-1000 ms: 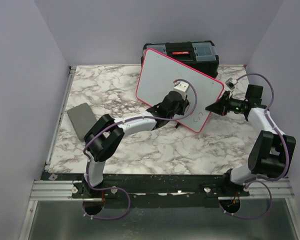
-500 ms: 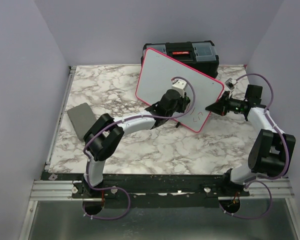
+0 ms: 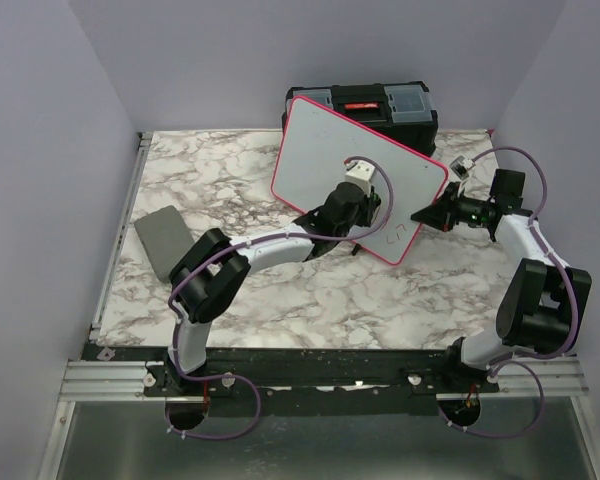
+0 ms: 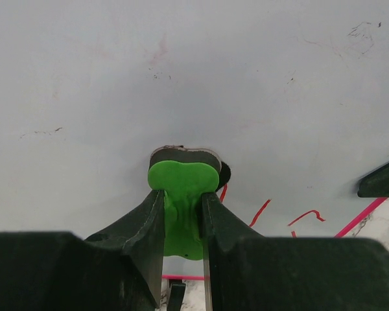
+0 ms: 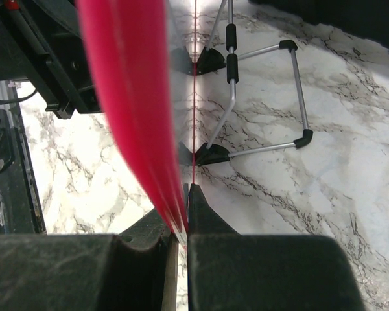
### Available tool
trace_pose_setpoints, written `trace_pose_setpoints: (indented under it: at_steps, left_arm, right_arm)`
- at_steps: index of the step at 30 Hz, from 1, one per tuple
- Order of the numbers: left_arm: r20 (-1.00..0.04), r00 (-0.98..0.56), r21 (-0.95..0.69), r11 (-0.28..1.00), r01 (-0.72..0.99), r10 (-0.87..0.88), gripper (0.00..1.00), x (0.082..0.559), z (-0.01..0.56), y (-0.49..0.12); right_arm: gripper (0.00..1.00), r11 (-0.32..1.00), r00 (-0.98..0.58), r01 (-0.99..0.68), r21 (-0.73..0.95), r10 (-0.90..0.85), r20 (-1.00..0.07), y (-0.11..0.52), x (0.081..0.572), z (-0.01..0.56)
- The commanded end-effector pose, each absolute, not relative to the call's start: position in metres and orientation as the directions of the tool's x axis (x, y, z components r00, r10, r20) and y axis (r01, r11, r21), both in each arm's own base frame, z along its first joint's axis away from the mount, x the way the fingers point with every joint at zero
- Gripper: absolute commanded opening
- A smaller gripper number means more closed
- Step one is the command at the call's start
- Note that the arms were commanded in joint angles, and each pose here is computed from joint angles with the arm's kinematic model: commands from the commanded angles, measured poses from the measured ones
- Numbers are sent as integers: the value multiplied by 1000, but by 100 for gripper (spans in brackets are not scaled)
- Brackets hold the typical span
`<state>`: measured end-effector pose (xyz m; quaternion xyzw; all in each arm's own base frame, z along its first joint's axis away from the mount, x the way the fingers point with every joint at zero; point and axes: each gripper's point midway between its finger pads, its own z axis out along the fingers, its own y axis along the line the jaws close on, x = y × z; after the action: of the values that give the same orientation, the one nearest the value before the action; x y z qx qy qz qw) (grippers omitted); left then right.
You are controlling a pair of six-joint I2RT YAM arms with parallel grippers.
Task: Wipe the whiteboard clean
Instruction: Erase the whiteboard at the whiteboard stand.
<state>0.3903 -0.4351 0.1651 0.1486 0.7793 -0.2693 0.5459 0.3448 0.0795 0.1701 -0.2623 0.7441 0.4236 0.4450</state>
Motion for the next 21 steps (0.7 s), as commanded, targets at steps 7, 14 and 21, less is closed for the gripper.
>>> trace_pose_setpoints:
  at_steps: [7, 14, 21]
  left_arm:
    - [-937, -331, -258, 855, 450, -108, 0, 435, 182, -405]
    - [-911, -396, -295, 857, 423, -118, 0, 425, 142, -398]
    - [-900, -429, -283, 848, 448, -74, 0, 399, 114, -402]
  right_arm:
    - [1, 403, -495, -790, 462, 26, -869, 95, 329, 188]
    - [1, 402, -499, -788, 466, 27, -866, 95, 329, 187]
    - [1, 402, -503, -786, 470, 26, -864, 95, 329, 185]
